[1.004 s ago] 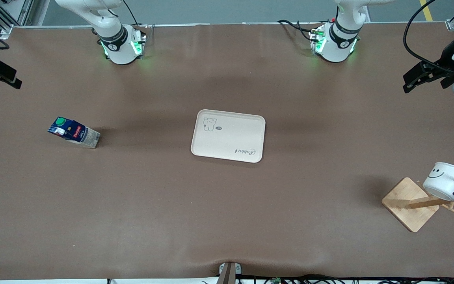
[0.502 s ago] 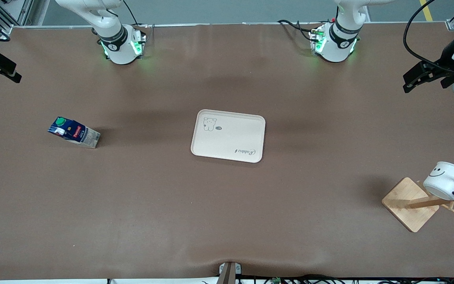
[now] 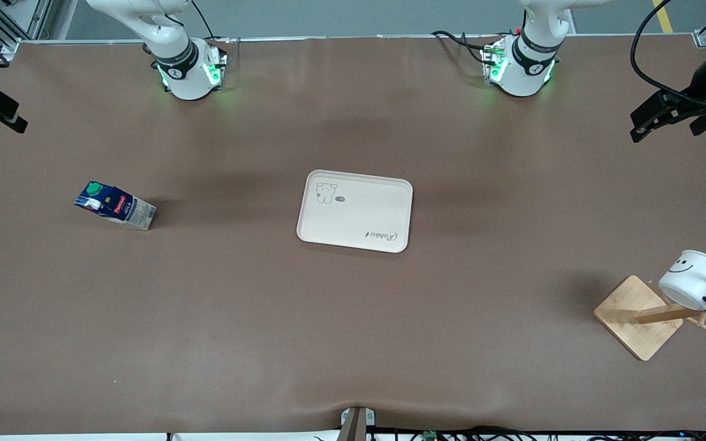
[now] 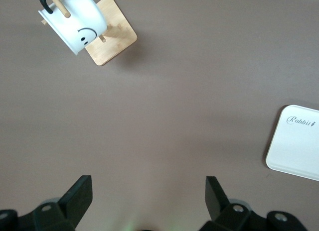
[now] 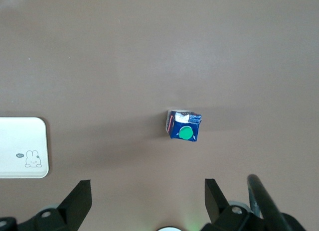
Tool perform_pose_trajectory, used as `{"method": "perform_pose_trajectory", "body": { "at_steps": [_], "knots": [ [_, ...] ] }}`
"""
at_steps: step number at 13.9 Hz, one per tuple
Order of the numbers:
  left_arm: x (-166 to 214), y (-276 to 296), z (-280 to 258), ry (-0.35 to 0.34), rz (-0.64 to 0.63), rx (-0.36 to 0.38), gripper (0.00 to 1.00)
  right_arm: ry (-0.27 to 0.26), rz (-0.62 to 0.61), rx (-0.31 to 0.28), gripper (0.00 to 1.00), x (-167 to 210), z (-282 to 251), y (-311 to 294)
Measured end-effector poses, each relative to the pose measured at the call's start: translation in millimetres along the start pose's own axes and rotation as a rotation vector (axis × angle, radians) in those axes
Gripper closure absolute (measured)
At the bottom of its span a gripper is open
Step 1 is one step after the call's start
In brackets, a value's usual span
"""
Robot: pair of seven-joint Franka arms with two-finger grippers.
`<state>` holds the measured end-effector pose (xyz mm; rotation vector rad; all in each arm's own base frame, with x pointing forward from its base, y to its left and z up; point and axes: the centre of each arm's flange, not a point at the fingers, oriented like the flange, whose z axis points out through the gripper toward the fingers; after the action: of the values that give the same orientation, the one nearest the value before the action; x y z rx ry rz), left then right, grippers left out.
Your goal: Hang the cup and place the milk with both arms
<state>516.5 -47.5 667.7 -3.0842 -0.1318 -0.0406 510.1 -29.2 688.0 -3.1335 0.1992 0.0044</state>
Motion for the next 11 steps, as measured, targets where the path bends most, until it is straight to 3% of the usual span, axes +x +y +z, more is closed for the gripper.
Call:
{"method": "perform_pose_trajectory", "body": {
  "at_steps": [11],
  "knots": [
    [-3.7, 10.4, -3.6, -0.005, 0.020, 0.002, 0.00, -0.018, 0.018, -0.001, 0.00, 4.1, 9.3, 8.7]
  ]
}}
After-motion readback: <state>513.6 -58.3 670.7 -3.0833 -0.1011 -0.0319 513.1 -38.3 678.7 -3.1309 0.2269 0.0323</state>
